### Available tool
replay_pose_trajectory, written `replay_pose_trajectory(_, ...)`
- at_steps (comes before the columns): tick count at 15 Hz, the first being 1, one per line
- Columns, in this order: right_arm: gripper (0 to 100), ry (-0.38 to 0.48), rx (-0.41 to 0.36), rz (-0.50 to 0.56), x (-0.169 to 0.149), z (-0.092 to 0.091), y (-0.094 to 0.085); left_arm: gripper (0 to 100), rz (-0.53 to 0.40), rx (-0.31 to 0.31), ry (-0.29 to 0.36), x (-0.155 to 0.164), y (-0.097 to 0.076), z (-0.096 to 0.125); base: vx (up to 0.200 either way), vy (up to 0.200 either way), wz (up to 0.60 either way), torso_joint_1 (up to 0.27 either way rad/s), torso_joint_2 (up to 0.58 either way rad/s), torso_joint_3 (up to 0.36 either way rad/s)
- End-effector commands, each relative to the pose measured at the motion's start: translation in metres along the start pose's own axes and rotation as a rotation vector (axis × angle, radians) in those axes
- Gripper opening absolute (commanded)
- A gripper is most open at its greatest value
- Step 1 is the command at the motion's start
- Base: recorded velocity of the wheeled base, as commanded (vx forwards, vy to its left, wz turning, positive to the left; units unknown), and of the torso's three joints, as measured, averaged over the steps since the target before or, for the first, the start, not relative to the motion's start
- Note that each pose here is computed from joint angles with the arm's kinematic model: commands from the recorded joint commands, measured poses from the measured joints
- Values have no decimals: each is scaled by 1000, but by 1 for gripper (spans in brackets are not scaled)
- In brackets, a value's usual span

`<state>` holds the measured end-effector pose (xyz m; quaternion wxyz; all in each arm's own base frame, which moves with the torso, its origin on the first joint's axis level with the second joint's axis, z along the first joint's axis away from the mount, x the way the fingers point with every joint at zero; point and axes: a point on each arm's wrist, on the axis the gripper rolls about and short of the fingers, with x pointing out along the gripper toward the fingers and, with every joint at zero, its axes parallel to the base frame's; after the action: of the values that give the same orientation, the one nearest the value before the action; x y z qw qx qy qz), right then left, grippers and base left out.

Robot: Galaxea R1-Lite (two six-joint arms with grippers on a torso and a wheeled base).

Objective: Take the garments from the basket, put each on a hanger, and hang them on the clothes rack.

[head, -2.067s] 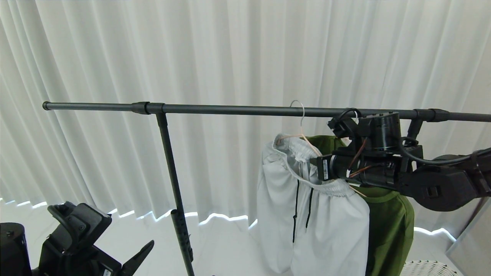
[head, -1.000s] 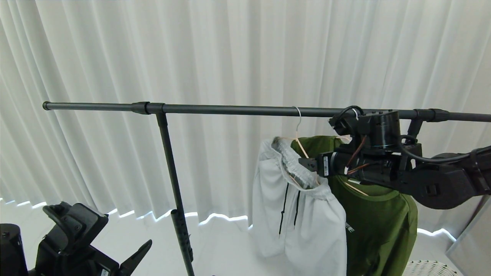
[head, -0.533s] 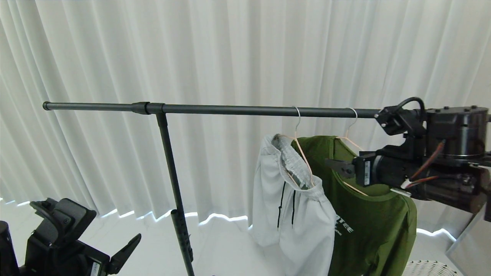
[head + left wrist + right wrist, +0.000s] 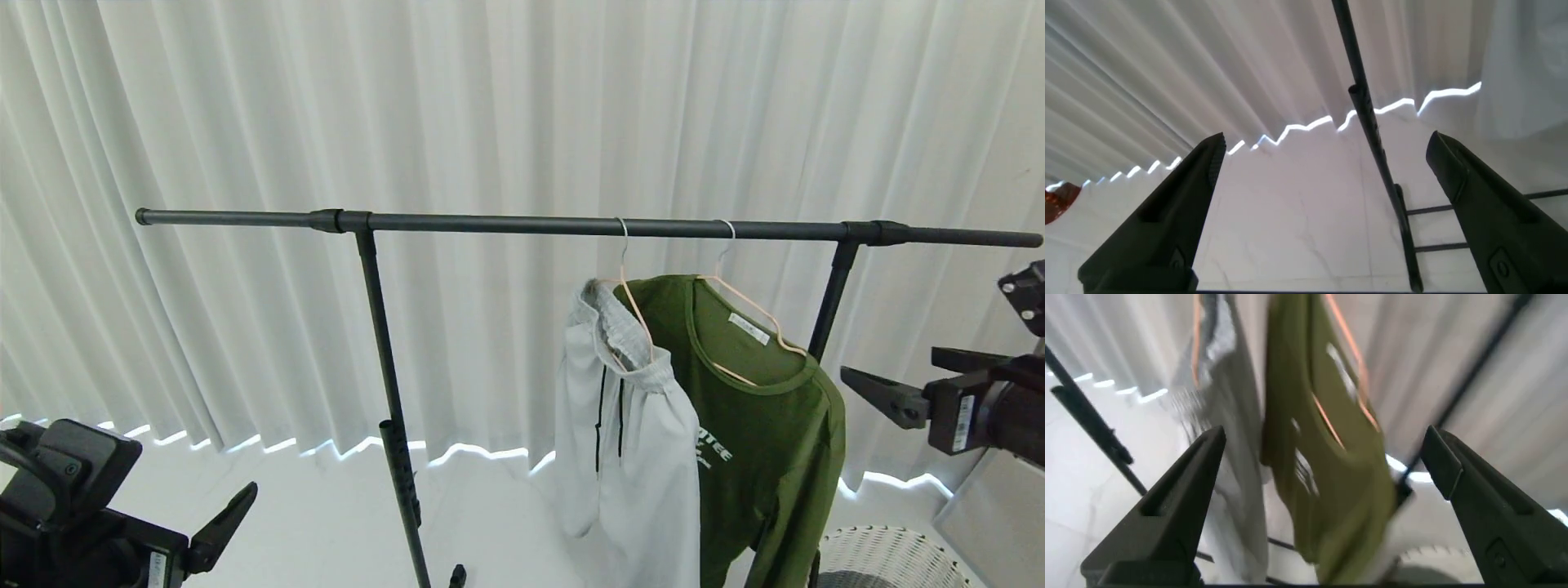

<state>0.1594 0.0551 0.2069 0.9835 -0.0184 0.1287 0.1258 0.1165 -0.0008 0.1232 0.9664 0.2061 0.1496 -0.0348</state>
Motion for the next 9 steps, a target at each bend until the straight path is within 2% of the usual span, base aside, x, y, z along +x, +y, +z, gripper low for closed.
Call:
replay_pose_trajectory(1,100,-36,3,-54,-19,-1,-10,100,12,0,-28,-5,1,1,-200,0,0,-2,2,2)
replay_pose_trajectory(4,100,-44,15,-109,-29,-1,-18,100,29,1,-61,-16,0,-1,-200,0,0,4,5,2)
replay_pose_trajectory(9,100,-30,19,-132,-51,-8,-20,100,47,2,-98,-36,-4,-9,-200,0,0,2,0,3)
